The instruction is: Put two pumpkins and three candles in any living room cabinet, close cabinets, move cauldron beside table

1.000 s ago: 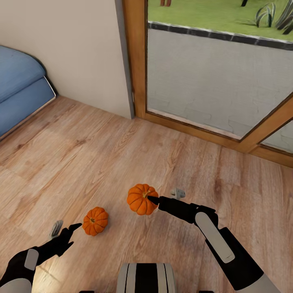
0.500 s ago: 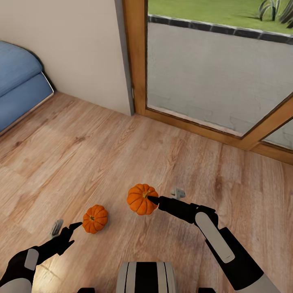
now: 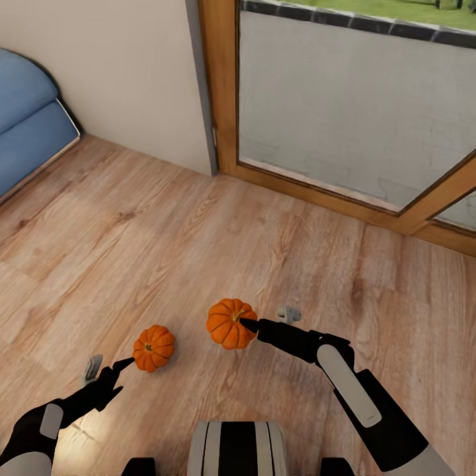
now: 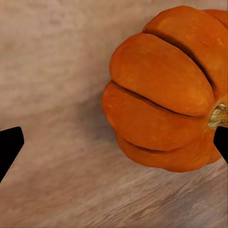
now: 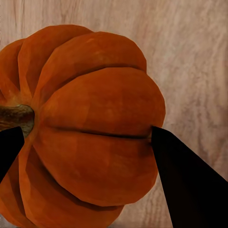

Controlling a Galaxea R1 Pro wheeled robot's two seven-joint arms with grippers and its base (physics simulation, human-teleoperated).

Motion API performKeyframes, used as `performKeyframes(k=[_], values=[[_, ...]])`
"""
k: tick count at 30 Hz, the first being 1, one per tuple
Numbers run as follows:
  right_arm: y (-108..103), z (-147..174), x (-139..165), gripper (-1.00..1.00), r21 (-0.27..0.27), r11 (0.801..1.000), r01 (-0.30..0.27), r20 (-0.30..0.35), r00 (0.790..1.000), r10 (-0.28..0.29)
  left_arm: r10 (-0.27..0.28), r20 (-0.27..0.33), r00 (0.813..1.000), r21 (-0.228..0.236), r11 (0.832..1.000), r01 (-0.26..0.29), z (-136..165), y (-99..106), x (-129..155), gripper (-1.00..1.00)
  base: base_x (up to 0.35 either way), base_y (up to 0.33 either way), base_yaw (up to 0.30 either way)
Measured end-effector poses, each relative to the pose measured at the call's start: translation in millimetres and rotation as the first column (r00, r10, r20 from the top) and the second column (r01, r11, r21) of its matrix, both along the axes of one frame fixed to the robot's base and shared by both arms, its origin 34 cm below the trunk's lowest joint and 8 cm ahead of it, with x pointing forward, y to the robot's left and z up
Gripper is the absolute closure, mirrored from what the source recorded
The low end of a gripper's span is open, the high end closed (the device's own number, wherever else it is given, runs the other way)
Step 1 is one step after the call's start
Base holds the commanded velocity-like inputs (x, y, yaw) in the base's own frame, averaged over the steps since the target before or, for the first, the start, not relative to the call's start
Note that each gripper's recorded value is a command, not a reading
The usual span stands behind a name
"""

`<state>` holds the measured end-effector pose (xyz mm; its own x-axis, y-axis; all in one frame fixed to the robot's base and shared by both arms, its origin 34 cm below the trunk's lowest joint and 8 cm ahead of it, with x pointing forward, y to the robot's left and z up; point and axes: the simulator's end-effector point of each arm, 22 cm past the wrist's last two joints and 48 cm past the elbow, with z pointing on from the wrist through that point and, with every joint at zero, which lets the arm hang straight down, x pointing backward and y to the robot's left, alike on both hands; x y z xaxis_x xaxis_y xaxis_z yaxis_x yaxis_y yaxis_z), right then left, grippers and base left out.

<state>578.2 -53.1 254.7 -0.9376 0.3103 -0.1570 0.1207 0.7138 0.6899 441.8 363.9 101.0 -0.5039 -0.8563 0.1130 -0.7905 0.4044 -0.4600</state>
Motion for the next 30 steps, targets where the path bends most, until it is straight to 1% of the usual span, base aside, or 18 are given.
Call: performKeyframes(k=[4,11,30], values=[[0.4,0.3,0.2,1.0,0.002,1.0,0.0,0.001,1.0,0.0,0.0,0.0,1.0,0.001,1.0,0.0,0.0,0.5,-0.2,-1.0,0.0,-0.017,0.0],[0.8,0.4,0.2,1.0,0.002,1.0,0.0,0.001,1.0,0.0,0.0,0.0,1.0,0.001,1.0,0.0,0.1,1.0,-0.3,-1.0,0.0,-0.141,0.0],[2.4,0.9,0.3,1.0,0.004,1.0,0.001,0.0,1.0,-0.001,0.0,-0.001,1.0,0.002,1.0,0.0,0.1,1.1,-0.3,-1.0,0.014,-0.018,0.0]])
